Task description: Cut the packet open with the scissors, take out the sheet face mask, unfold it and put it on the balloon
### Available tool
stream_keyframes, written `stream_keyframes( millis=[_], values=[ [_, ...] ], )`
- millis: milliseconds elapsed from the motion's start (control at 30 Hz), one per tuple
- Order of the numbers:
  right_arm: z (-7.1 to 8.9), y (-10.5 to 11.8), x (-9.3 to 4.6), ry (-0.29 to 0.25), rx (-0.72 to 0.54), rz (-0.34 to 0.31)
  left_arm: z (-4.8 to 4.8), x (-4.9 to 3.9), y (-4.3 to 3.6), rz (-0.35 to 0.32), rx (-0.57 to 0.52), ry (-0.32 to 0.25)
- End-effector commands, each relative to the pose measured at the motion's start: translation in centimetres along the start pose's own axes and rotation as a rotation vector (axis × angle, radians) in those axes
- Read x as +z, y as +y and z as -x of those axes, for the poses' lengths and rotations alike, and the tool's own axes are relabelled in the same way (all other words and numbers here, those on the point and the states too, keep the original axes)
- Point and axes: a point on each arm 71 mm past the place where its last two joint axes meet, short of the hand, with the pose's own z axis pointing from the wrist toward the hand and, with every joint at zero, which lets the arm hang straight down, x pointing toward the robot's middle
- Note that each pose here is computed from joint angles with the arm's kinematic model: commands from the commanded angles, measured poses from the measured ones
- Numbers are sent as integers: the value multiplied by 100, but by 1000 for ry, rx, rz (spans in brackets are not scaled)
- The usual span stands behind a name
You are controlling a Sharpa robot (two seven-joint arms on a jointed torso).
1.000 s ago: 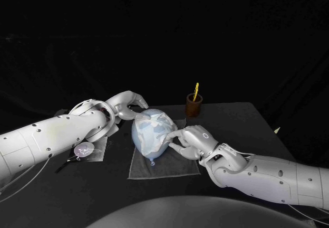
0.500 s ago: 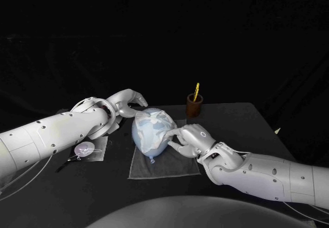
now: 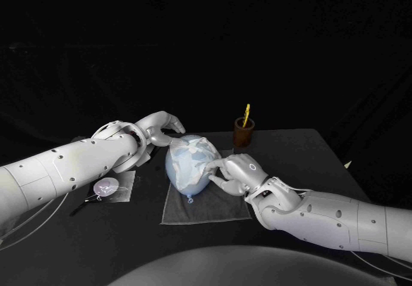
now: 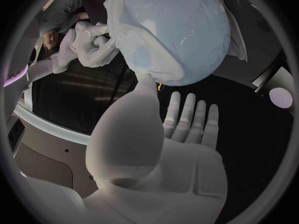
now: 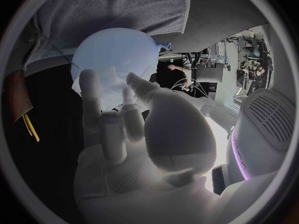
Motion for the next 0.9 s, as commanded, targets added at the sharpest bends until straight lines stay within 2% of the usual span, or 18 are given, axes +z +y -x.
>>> stream_keyframes(
  millis=[33, 300, 467, 700, 900],
  values=[
    [22, 24, 36, -43, -11, 14, -25, 12, -7, -8, -3, 25],
    [8, -13, 106, -51, -26, 7, -29, 29, 2, -5, -5, 28],
    [-7, -26, 137, -37, -34, 4, -23, 38, 19, 0, -7, 27],
    [-21, -41, 149, -18, -42, -1, -14, 66, 52, 9, -11, 26],
    [-17, -32, 151, -25, -42, 7, -12, 93, 84, 19, -9, 26]
  ],
)
